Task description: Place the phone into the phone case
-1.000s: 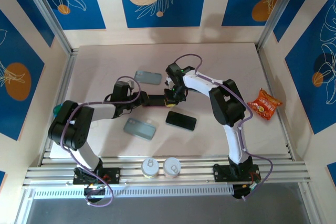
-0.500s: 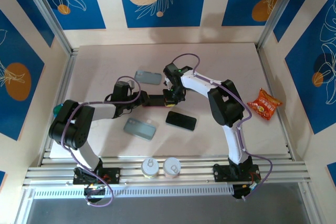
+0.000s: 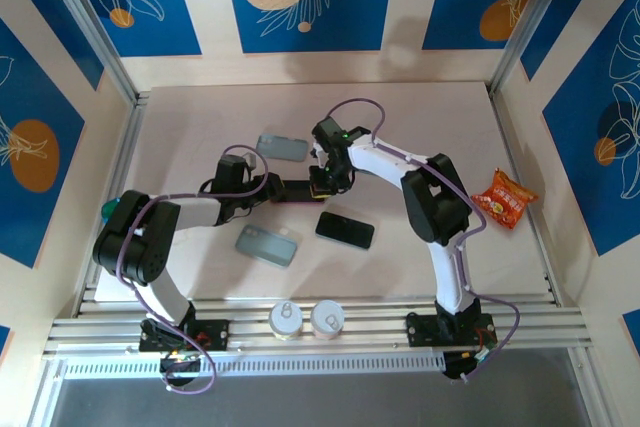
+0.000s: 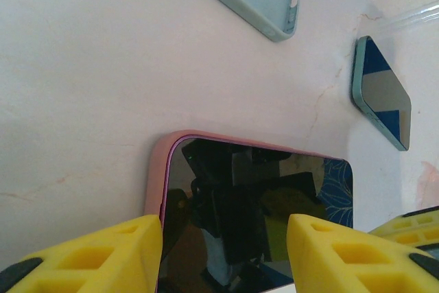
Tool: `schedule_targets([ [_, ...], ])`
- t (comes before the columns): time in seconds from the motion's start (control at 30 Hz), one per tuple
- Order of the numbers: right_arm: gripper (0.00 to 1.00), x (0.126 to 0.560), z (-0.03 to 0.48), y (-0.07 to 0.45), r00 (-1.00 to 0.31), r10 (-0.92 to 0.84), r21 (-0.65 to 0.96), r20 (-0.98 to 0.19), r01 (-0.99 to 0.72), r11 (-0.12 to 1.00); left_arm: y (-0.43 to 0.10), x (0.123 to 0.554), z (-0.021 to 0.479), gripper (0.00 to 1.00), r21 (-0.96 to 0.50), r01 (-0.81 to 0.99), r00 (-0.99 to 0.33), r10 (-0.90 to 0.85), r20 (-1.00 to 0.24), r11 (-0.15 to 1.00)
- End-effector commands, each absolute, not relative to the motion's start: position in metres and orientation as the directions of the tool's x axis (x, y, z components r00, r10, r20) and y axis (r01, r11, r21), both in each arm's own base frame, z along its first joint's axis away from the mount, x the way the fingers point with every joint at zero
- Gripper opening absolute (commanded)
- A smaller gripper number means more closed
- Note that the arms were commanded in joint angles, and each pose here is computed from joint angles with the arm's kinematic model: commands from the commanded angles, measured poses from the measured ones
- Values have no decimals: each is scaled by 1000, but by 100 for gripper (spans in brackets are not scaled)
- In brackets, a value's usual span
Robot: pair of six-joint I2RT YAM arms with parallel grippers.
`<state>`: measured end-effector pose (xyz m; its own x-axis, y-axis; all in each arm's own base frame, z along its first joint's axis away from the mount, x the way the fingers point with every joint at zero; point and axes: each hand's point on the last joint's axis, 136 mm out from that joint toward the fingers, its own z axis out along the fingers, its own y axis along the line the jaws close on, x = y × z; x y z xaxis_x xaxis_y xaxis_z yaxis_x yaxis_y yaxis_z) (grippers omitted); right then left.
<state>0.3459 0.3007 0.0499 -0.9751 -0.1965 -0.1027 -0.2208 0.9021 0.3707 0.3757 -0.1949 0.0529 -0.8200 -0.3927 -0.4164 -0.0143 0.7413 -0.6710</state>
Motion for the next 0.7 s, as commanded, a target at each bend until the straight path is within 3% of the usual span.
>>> schedule_targets([
  [0.0, 0, 342, 62, 294, -977, -178, 380, -115, -209, 901, -202, 380, 68, 51, -680, 28, -812, -381, -443, 732],
  [0.67, 0, 337, 21, 286, -981, -191, 332, -37, -193, 924, -202, 381, 69, 51, -675, 31, -815, -372, -443, 737],
])
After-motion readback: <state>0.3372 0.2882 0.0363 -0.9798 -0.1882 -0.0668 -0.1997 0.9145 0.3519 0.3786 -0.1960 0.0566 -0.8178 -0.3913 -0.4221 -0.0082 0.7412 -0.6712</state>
